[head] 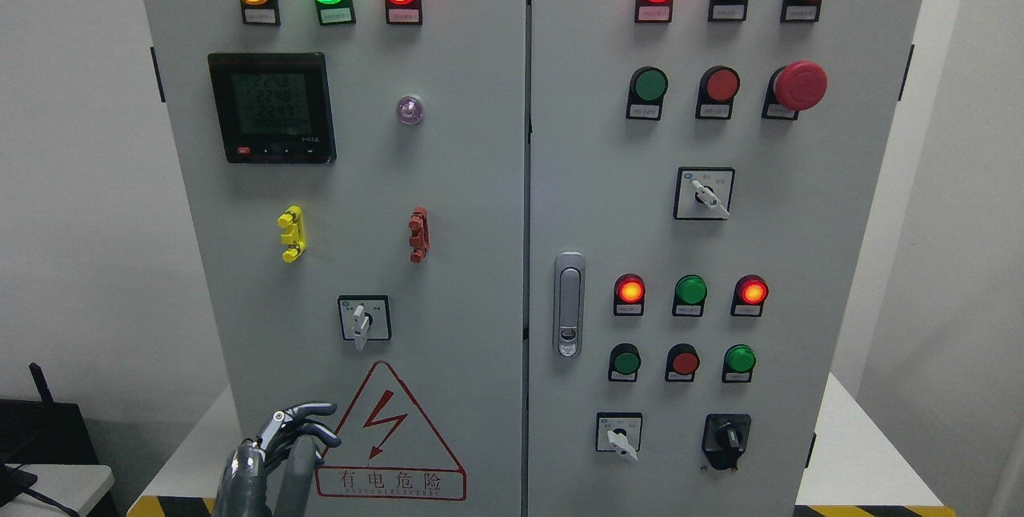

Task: Turn on light switch 1

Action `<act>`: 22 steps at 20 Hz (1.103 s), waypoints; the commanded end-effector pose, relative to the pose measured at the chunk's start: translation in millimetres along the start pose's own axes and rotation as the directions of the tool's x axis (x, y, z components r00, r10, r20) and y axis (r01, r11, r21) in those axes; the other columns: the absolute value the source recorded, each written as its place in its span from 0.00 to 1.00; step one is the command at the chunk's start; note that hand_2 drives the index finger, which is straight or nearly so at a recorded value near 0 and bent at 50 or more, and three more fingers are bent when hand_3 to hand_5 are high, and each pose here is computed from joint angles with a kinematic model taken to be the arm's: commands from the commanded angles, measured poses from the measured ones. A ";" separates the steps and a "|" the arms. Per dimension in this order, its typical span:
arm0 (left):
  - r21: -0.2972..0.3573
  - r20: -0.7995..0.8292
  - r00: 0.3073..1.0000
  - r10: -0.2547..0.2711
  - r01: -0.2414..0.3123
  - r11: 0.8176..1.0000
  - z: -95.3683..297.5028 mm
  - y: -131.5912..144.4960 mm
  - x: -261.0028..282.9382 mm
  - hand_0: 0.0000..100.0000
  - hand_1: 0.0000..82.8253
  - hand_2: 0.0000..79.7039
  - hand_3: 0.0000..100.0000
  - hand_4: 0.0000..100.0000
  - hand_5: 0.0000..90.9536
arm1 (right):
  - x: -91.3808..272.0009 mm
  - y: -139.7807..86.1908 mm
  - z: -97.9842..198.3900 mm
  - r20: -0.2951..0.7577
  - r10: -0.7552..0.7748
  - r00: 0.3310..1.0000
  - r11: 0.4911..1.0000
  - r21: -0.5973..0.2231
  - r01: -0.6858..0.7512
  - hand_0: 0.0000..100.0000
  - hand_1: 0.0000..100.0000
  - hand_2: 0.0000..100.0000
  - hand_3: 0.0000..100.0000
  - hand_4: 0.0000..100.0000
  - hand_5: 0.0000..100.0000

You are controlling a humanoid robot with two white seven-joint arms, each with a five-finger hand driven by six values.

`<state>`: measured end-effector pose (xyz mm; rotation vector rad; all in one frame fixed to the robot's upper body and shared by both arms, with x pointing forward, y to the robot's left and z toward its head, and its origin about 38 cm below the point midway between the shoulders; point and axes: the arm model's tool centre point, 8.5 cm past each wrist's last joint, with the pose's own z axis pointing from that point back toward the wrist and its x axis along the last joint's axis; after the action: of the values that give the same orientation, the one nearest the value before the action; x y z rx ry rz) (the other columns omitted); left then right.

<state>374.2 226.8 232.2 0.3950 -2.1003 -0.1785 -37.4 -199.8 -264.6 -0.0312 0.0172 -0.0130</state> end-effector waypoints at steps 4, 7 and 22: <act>0.005 -0.033 0.996 0.085 -0.085 0.996 -9.0 -44.1 23.0 0.22 0.00 0.49 0.69 0.77 0.75 | 0.8 0.0 0.0 0.002 -0.008 1.000 1.000 0.001 0.008 0.12 0.39 0.00 0.00 0.00 0.00; 0.060 -0.078 0.994 0.079 -0.074 0.995 -13.4 -40.0 20.4 0.22 0.00 0.49 0.68 0.77 0.75 | -0.3 1.0 0.1 -0.001 -0.008 1.000 1.000 0.002 0.008 0.12 0.39 0.00 0.00 0.00 0.00; 0.165 -0.235 0.972 0.017 0.023 0.986 -22.8 -32.0 14.0 0.07 0.36 0.58 0.82 0.86 0.94 | -0.3 0.0 0.0 -0.001 -0.008 1.000 1.000 0.001 0.008 0.12 0.39 0.00 0.00 0.00 0.00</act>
<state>391.7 202.4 238.5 0.5021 -1.8696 0.0365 -37.2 -199.7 -264.6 -0.0310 0.0170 -0.0130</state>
